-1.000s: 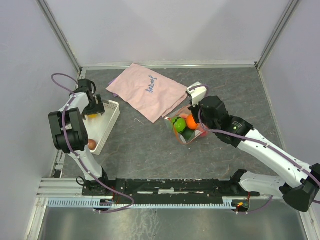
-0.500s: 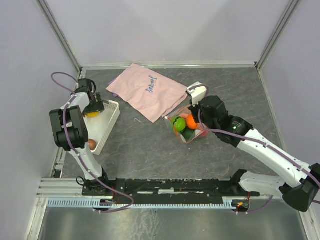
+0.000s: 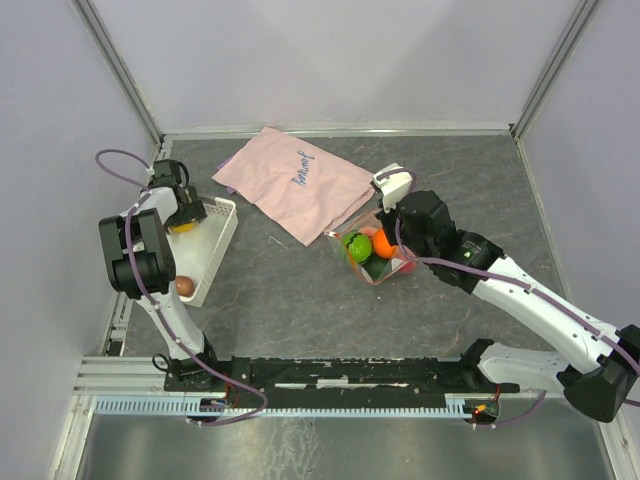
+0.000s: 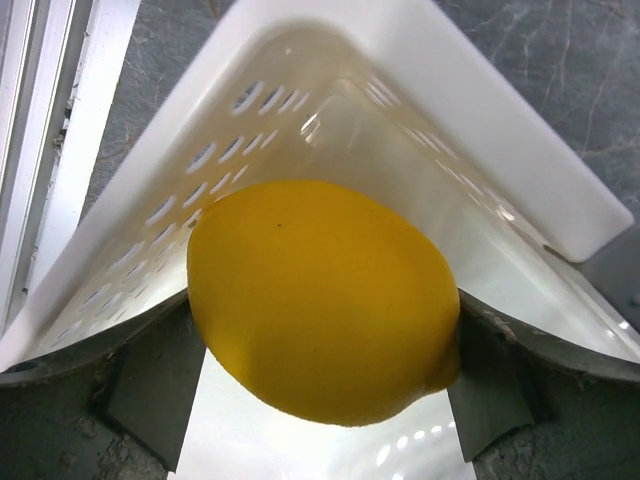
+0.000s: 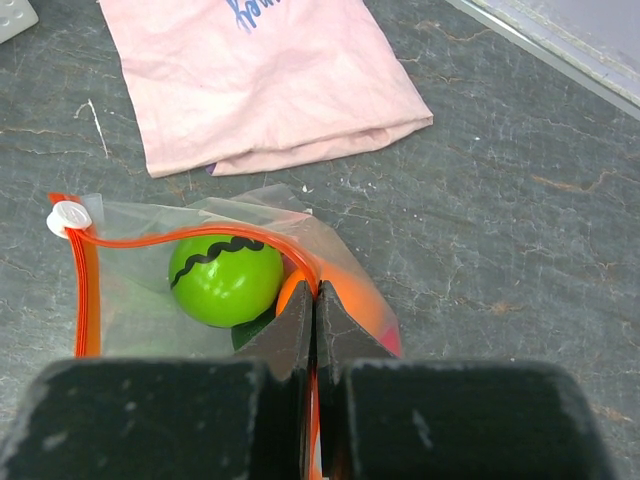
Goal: Place the food in the zip-top bag and seal the zipper
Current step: Pick up the fake fruit from the bin.
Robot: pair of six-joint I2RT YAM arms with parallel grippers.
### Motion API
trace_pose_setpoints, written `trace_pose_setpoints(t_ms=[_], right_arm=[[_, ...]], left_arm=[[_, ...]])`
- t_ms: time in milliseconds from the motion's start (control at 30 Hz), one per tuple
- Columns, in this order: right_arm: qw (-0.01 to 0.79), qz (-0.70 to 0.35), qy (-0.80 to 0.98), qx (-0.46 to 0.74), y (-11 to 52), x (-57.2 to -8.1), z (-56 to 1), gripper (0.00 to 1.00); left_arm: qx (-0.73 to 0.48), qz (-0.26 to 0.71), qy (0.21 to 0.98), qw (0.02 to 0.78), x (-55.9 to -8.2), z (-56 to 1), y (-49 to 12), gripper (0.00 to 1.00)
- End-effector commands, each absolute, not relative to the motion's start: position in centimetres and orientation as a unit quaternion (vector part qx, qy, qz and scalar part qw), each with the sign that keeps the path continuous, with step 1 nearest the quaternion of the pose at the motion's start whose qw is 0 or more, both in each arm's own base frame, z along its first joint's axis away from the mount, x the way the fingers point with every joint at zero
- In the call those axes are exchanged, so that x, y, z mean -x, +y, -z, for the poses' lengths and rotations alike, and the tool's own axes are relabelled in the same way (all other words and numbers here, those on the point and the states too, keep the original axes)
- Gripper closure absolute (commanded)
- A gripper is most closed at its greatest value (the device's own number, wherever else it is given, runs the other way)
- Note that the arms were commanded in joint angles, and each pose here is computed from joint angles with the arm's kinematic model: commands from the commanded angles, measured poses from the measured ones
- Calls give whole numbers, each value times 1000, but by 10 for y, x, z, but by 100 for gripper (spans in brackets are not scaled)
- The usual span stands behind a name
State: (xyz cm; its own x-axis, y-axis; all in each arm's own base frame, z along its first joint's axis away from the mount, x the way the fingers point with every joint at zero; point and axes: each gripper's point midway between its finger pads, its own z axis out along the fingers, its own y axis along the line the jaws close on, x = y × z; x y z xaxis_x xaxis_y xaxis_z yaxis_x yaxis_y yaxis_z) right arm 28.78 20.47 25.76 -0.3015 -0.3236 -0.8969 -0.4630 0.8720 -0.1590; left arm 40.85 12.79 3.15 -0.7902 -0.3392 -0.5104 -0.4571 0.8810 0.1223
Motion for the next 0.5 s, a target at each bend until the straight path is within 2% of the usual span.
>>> trace_pose_setpoints(t_ms=[0, 400, 467], right_arm=[[557, -81, 794, 232, 211, -294, -268, 98], [555, -79, 795, 232, 211, -294, -267, 98], [555, -79, 795, 232, 211, -294, -266, 98]], left_arm=[[281, -109, 902, 310, -426, -53, 134, 6], [293, -115, 890, 329, -418, -71, 135, 18], [292, -110, 890, 332, -417, -75, 133, 23]])
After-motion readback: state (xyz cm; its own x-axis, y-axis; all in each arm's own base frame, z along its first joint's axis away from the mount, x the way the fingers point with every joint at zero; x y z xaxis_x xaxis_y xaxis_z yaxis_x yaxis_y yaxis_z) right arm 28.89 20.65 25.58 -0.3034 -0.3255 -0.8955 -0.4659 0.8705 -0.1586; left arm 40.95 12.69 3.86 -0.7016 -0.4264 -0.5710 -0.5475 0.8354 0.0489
